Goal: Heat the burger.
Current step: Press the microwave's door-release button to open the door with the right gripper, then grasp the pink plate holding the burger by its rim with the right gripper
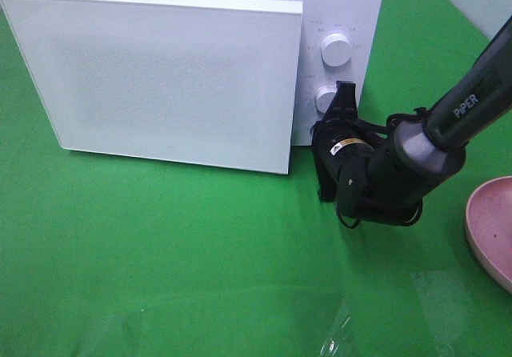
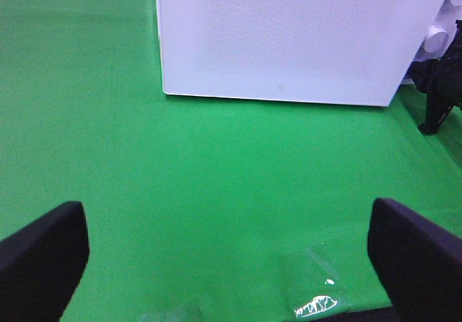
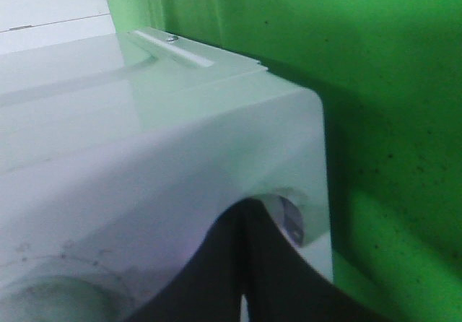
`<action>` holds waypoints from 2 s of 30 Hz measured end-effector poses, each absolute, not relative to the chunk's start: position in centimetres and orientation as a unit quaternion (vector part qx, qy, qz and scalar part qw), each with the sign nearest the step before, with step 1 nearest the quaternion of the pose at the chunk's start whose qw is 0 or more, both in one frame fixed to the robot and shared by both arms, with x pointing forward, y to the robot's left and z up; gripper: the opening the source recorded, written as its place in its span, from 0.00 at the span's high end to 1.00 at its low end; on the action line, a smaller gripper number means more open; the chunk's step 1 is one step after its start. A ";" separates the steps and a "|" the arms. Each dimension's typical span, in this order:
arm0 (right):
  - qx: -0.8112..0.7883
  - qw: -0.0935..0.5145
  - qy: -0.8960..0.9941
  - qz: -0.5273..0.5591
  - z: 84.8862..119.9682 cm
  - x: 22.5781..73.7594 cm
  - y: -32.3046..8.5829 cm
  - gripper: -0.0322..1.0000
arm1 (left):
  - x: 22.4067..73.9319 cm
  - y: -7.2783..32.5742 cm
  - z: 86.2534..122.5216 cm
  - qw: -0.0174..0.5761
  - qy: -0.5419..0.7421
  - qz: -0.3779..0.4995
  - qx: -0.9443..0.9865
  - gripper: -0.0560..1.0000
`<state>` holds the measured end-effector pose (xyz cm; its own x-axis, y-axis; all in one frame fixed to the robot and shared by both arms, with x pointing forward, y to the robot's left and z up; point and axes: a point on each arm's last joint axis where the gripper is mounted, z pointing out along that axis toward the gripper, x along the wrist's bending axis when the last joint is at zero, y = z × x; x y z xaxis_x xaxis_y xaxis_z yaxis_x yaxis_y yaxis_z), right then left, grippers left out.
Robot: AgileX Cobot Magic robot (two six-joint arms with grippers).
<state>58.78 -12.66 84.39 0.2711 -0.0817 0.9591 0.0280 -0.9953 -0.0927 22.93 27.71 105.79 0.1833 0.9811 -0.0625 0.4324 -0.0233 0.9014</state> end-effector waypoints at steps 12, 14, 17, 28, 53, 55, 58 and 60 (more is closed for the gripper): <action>-0.796 0.045 0.017 -0.603 84.4 58.8 -12.7 0.96 | 22.9 27.7 105.8 0.428 0.553 0.321 0.639 0.03; -0.796 0.045 0.017 -0.603 84.4 58.8 -12.7 0.96 | 22.9 27.7 105.8 0.428 0.553 0.321 0.639 0.03; -0.797 0.044 0.016 -0.602 84.4 58.7 -12.6 0.96 | 22.9 27.7 105.8 0.428 0.553 0.321 0.639 0.03; -0.799 0.053 0.008 -0.599 84.9 57.8 -12.7 0.96 | 22.9 27.7 105.8 0.428 0.553 0.321 0.639 0.03; -0.828 -0.014 -0.340 -0.445 91.9 51.9 -13.2 0.96 | 22.9 27.7 105.8 0.428 0.553 0.321 0.639 0.03; -0.820 -0.015 -0.383 -0.425 92.4 51.3 -13.2 0.96 | 22.9 27.7 105.8 0.428 0.553 0.321 0.639 0.03; -0.798 -0.017 -0.459 -0.390 92.7 50.4 -13.1 0.96 | 22.9 27.7 105.8 0.428 0.553 0.321 0.639 0.03; -0.781 -0.015 -0.503 -0.369 93.0 49.8 -13.1 0.95 | 22.9 27.7 105.8 0.428 0.553 0.321 0.639 0.03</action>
<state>49.83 -13.06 92.97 0.2216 0.7976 0.5611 0.7755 -0.4930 0.3945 22.93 27.71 105.79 0.1833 0.9811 -0.0625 0.4324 -0.0233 0.9014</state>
